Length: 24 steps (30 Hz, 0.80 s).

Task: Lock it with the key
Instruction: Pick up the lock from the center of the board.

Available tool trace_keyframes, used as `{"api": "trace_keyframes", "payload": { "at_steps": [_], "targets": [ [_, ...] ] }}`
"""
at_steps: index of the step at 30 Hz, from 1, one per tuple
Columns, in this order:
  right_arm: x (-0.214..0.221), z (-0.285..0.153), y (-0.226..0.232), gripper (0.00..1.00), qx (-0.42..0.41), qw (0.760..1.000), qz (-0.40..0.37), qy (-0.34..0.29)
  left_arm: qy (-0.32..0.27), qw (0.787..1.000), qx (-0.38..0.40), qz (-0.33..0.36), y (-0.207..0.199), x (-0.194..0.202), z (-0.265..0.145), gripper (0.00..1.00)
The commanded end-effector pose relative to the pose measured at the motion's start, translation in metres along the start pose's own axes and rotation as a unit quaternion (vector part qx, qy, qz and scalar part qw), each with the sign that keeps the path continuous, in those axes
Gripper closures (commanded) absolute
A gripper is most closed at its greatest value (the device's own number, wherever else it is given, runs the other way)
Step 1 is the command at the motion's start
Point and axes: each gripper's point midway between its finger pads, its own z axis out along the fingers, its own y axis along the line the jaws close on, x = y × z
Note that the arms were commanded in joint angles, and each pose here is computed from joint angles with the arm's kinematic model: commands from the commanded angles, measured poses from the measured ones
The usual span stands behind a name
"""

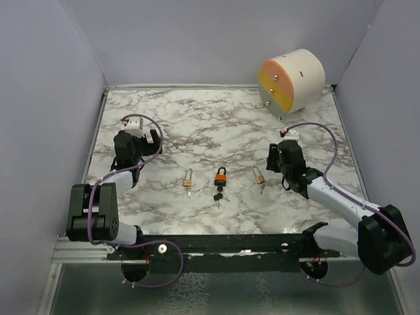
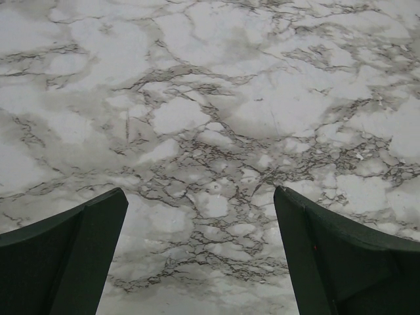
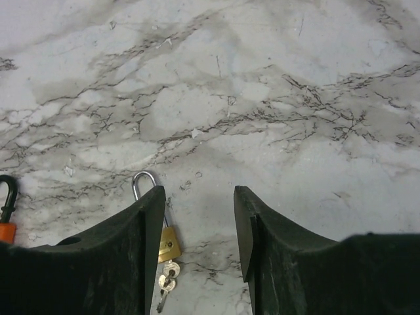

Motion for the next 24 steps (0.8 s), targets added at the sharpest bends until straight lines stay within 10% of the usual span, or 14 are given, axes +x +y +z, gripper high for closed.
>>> {"api": "trace_keyframes", "payload": {
  "at_steps": [1, 9, 18, 24],
  "targets": [
    [0.004, -0.006, 0.013, 0.54, -0.008, 0.999, -0.010, 0.032, 0.002, 0.996, 0.084, 0.009, -0.030, -0.007, 0.007, 0.01],
    [0.019, -0.019, 0.037, 0.49, -0.070, 0.995, 0.009, 0.069, 0.000, 0.995, 0.103, 0.006, -0.037, -0.012, 0.007, 0.01],
    [0.055, -0.032, 0.044, 0.17, -0.081, 0.989, 0.009, 0.120, 0.004, 0.994, 0.112, 0.006, -0.040, -0.009, 0.008, 0.01],
    [0.065, -0.024, 0.046, 0.19, -0.062, 0.989, -0.005, 0.132, 0.004, 0.996, 0.092, 0.008, -0.033, -0.007, 0.007, 0.01]
  ]
}}
